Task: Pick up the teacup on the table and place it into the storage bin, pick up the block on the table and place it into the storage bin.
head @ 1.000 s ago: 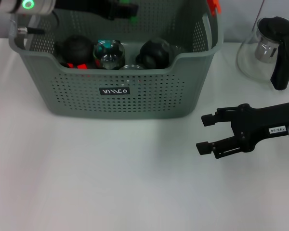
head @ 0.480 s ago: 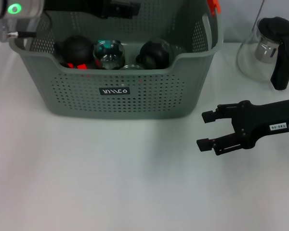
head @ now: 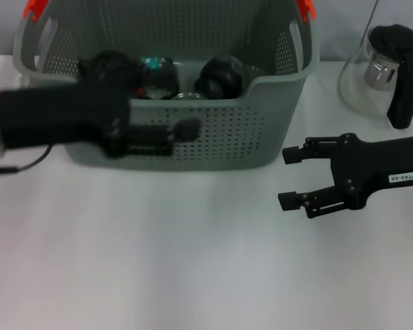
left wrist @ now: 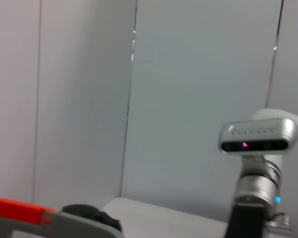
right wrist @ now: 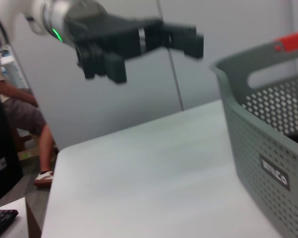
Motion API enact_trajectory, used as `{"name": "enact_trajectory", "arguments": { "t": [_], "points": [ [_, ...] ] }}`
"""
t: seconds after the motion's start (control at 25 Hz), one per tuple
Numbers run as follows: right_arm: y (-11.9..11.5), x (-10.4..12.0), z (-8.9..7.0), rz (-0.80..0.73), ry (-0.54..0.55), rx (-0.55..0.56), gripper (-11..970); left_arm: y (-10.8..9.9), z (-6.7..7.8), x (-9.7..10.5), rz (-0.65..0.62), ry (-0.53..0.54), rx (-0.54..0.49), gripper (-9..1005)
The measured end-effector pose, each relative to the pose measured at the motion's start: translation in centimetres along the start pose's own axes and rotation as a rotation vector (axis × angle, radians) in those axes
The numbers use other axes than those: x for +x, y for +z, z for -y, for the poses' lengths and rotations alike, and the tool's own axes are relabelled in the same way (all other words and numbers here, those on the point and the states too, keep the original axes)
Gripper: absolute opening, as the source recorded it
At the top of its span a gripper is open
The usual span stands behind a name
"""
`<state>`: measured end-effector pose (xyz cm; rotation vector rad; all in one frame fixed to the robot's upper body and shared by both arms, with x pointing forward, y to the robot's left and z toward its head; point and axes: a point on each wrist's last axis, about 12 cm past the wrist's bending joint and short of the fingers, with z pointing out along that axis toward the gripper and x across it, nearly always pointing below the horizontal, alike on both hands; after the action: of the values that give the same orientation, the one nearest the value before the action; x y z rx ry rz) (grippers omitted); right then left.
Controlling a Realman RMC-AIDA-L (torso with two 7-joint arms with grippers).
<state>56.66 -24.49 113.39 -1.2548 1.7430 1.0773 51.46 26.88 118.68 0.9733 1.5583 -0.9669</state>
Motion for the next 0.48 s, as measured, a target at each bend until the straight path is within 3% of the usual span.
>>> {"name": "enact_trajectory", "arguments": {
  "t": [0.24, 0.48],
  "points": [
    [-0.4, 0.2, -0.3, 0.037, -0.045, -0.003, 942, -2.3, 0.9, 4.0, 0.065, -0.068, 0.036, 921],
    [-1.2, 1.4, -0.5, 0.020, -0.058, 0.014, 942, 0.0, 1.0, 7.0, 0.029, -0.094, 0.095, 921]
  ]
}}
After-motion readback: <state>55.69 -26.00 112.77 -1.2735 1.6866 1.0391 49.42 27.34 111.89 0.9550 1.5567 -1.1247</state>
